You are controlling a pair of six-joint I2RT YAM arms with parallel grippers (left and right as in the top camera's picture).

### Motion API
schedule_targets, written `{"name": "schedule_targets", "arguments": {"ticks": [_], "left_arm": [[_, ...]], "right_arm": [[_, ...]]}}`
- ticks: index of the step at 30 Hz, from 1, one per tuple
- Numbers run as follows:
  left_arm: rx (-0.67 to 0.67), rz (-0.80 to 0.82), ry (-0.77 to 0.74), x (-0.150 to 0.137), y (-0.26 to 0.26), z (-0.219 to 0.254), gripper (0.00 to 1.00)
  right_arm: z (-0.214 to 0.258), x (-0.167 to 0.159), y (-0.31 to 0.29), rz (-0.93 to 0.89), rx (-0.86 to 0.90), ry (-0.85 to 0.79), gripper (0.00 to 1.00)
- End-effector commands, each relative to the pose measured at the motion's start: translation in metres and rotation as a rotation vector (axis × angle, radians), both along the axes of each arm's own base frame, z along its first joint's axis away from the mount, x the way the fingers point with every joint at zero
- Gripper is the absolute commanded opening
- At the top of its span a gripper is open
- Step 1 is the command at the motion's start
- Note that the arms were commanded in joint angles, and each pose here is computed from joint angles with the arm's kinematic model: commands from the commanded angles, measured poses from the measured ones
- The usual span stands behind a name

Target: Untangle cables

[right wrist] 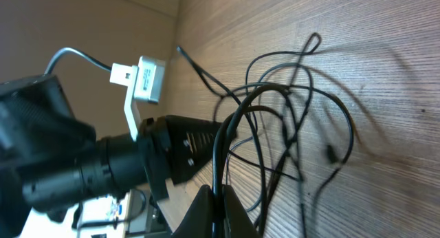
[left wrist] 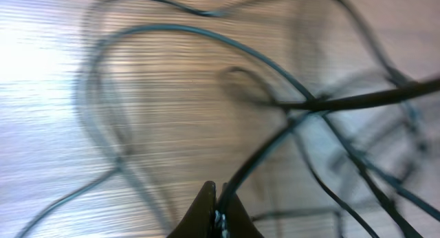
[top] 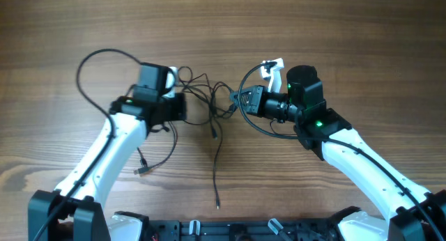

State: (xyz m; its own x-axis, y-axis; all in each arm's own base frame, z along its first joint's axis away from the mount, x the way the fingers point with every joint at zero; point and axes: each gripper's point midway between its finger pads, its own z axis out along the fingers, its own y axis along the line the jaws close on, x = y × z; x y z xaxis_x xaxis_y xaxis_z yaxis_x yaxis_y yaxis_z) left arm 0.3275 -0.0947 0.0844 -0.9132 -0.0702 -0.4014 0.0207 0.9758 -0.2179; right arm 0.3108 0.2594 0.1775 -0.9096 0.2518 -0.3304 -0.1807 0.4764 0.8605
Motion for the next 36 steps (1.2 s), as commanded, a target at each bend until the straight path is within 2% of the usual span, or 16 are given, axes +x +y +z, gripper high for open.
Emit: {"name": "schedule_targets", "arguments": {"ticks": [1, 3, 5, 7, 10, 11, 14, 15, 16, 17, 19, 21, 28, 31, 33, 36], "left_arm": [[0.0, 0.274, 0.022, 0.01, 0.058, -0.001, 0.04], [-0.023, 0.371, 0.045, 0.008, 0.079, -0.003, 0.04], [-0.046, 0.456, 0.078, 0.003, 0.09, -0.005, 0.14], [-0.17, 0.467, 0.125, 0.0, 0.071, -0.004, 0.37], [-0.415, 0.203, 0.155, -0.005, -0.003, 0.015, 0.65], [-0.47, 0.02, 0.129, -0.01, -0.034, 0.026, 0.66], [-0.482, -0.178, 0.09, -0.021, -0.073, 0.034, 0.63], [-0.478, -0.217, 0.081, -0.024, -0.081, 0.035, 0.61], [-0.475, -0.247, 0.08, -0.028, -0.089, 0.035, 0.6], [-0.475, -0.254, 0.082, -0.029, -0.091, 0.035, 0.6], [-0.475, -0.267, 0.086, -0.031, -0.095, 0.035, 0.59], [-0.476, -0.275, 0.079, -0.031, -0.097, 0.036, 0.59], [-0.479, -0.301, 0.081, -0.036, -0.106, 0.037, 0.58], [-0.503, -0.294, 0.073, -0.034, -0.117, 0.041, 0.52], [-0.561, -0.315, 0.1, -0.041, -0.126, 0.048, 0.52], [-0.707, -0.364, 0.243, -0.071, -0.135, 0.059, 0.5]], "right_arm": [[-0.002, 0.004, 0.0, -0.01, -0.014, -0.01, 0.04], [-0.014, 0.011, -0.01, -0.085, -0.066, 0.014, 0.04], [-0.024, 0.013, -0.017, -0.139, -0.099, 0.061, 0.04], [-0.01, 0.005, -0.005, -0.03, -0.052, -0.006, 0.04], [0.039, -0.016, 0.021, 0.215, 0.118, -0.199, 0.04], [0.045, -0.018, 0.023, 0.227, 0.139, -0.214, 0.04], [0.037, -0.013, 0.02, 0.185, 0.116, -0.169, 0.04], [0.025, -0.006, 0.014, 0.118, 0.075, -0.119, 0.04], [0.001, 0.002, 0.002, -0.006, 0.017, 0.016, 0.04], [-0.004, 0.003, -0.001, -0.036, 0.007, 0.056, 0.04], [0.022, -0.02, 0.018, 0.216, 0.068, -0.152, 0.04], [0.015, -0.015, 0.014, 0.159, 0.048, -0.099, 0.04], [0.014, -0.013, 0.014, 0.162, 0.039, -0.121, 0.04], [0.014, -0.014, 0.015, 0.164, 0.041, -0.12, 0.04], [0.013, -0.01, 0.013, 0.142, 0.028, -0.122, 0.04], [0.006, 0.001, 0.006, 0.057, -0.003, -0.096, 0.04]]}}
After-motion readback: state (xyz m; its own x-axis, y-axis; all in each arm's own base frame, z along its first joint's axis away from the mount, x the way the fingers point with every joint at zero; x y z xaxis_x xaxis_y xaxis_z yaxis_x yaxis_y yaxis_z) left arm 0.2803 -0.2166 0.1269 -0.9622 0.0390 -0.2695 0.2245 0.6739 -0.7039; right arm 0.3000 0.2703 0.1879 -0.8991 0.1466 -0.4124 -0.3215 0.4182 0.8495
